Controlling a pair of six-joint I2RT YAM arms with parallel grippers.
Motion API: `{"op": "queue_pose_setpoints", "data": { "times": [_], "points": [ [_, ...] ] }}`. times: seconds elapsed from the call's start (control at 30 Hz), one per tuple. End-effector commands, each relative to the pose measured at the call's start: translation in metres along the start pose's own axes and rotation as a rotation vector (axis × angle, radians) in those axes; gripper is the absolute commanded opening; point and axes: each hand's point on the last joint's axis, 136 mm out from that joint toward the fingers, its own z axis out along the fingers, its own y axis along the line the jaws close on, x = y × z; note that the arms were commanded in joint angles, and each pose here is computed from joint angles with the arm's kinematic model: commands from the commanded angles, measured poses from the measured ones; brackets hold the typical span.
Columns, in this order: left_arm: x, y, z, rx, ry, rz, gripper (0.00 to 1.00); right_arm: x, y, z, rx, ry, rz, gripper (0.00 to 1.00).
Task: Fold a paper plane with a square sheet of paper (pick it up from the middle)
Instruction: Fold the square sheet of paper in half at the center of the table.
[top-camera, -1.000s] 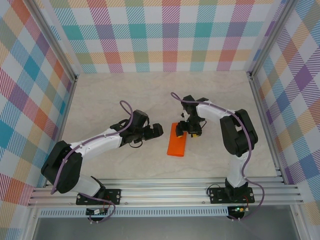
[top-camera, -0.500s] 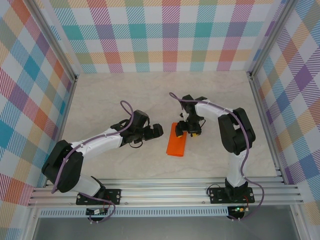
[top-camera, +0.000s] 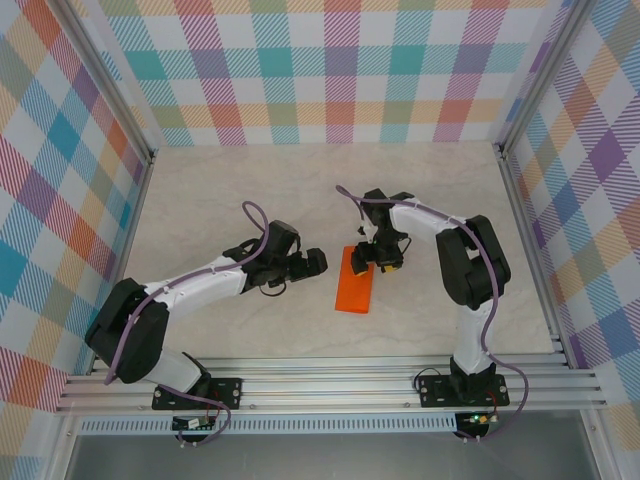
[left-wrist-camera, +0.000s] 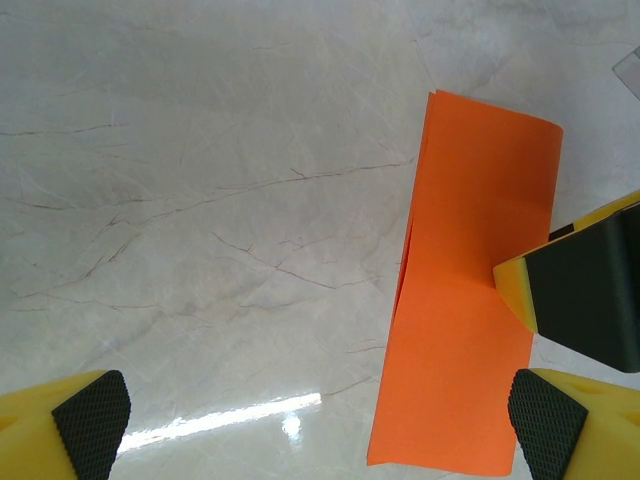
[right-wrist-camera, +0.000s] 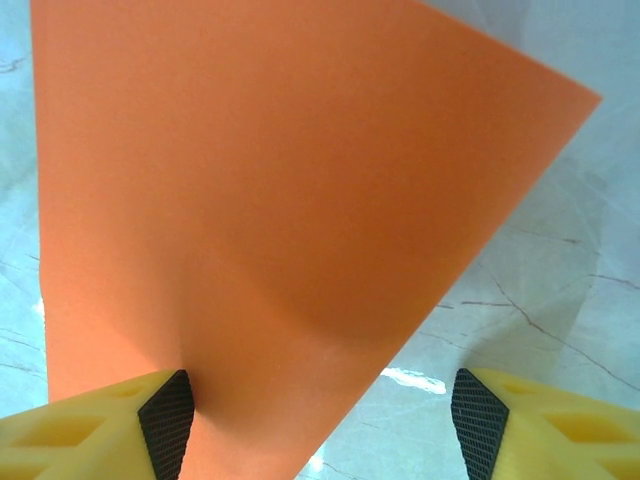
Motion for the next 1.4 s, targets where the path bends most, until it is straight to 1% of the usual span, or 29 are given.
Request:
{"op": "queue_pose_setpoints", "data": {
  "times": [0.0,0.47,0.7,0.87,1.37],
  "points": [
    [-0.002,-0.012,-0.001,0.027,0.003,0.023,1.0,-0.001,0.001,0.004,0.002,0.026,-0.022,0.72],
    [-0.002,-0.012,0.0,0.024,0.006,0.024,1.0,0.001,0.006,-0.001,-0.023,0.02,-0.065,0.69],
    [-0.002,-0.012,0.0,0.027,0.007,0.022,1.0,-0.002,0.009,-0.005,-0.028,0.0,-0.058,0.72],
    [-0.002,-0.012,0.001,0.027,0.007,0.022,1.0,-0.005,0.011,-0.009,-0.03,-0.019,-0.045,0.71],
    [-0.001,-0.012,0.002,0.025,0.012,0.024,1.0,-0.005,0.005,-0.001,0.031,0.007,-0.045,0.72]
  ]
}}
